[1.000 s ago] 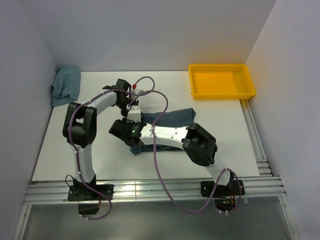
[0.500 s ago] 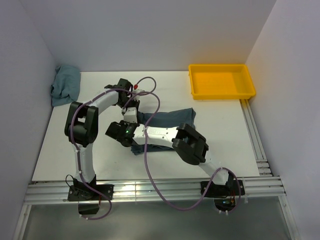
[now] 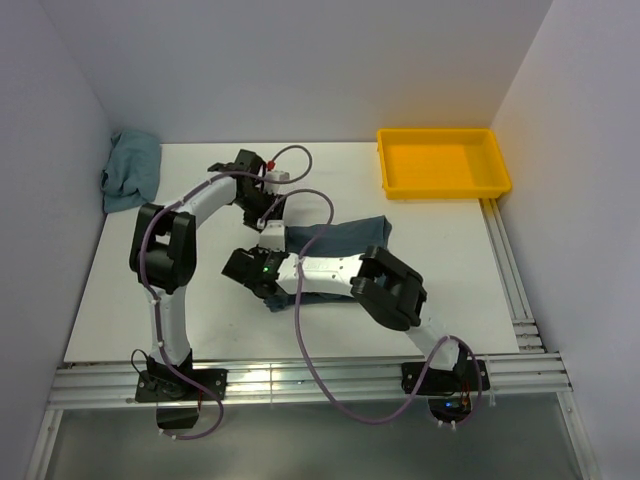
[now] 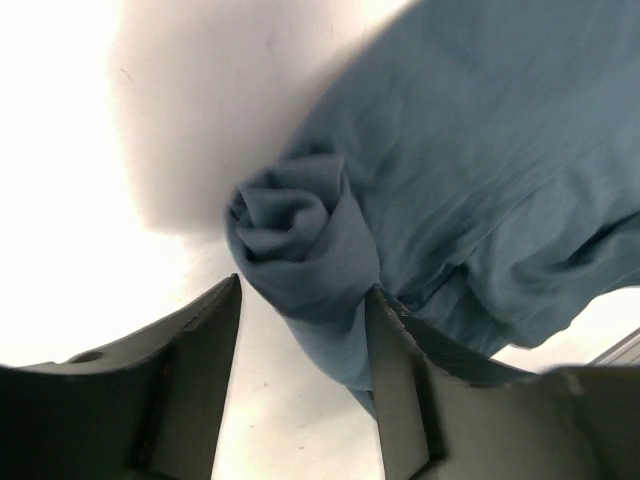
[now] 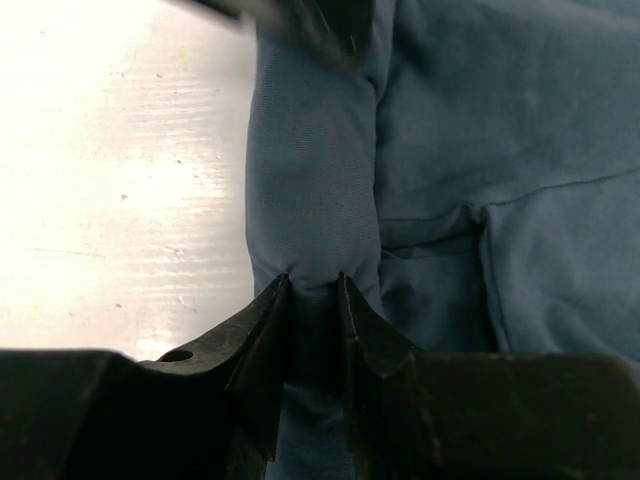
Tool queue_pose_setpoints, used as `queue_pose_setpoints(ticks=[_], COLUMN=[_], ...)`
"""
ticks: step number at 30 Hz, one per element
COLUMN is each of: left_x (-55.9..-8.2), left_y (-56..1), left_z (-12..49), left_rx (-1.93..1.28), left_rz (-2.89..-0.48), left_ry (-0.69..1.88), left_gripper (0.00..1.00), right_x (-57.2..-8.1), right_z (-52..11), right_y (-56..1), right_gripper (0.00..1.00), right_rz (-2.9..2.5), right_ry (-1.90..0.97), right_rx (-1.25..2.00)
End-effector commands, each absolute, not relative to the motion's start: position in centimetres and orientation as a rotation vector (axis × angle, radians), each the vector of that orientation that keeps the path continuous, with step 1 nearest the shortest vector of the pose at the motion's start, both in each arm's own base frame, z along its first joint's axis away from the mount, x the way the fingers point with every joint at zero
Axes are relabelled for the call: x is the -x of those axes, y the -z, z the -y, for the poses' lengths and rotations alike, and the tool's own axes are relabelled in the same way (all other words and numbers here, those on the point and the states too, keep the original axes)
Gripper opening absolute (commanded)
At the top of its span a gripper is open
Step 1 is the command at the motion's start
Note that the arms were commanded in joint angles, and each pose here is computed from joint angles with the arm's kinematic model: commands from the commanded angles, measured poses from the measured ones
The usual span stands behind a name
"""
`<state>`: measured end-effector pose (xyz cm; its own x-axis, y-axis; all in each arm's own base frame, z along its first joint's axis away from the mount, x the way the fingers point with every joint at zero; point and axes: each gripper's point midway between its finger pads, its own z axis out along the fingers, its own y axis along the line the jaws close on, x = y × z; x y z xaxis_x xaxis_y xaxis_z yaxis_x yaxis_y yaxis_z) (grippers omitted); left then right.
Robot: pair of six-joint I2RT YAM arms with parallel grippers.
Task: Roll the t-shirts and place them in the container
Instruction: Roll the tshirt
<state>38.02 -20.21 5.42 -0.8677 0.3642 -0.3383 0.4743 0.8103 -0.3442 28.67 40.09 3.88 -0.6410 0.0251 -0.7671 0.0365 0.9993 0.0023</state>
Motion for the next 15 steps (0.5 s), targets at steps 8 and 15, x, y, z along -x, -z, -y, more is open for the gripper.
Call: queue_pose_setpoints(ticks=[8, 15], left_x=[-42.6, -39.4], left_y=[-12.3, -11.1], left_z=[17.8, 18.5], left_rx=[-0.526, -0.615], left_rz=[-2.512, -2.443], left_ry=[0.752, 0.964], left_gripper=[0.74, 0.83], right_x=[-28.1, -28.7], right_z=[-37.2, -37.8], right_y=[-4.0, -5.1], right_gripper=[0.29, 0.27], right_rz=[-2.322, -2.228], right_ry=[-0.443, -1.010], right_rx=[-0.253, -0.406])
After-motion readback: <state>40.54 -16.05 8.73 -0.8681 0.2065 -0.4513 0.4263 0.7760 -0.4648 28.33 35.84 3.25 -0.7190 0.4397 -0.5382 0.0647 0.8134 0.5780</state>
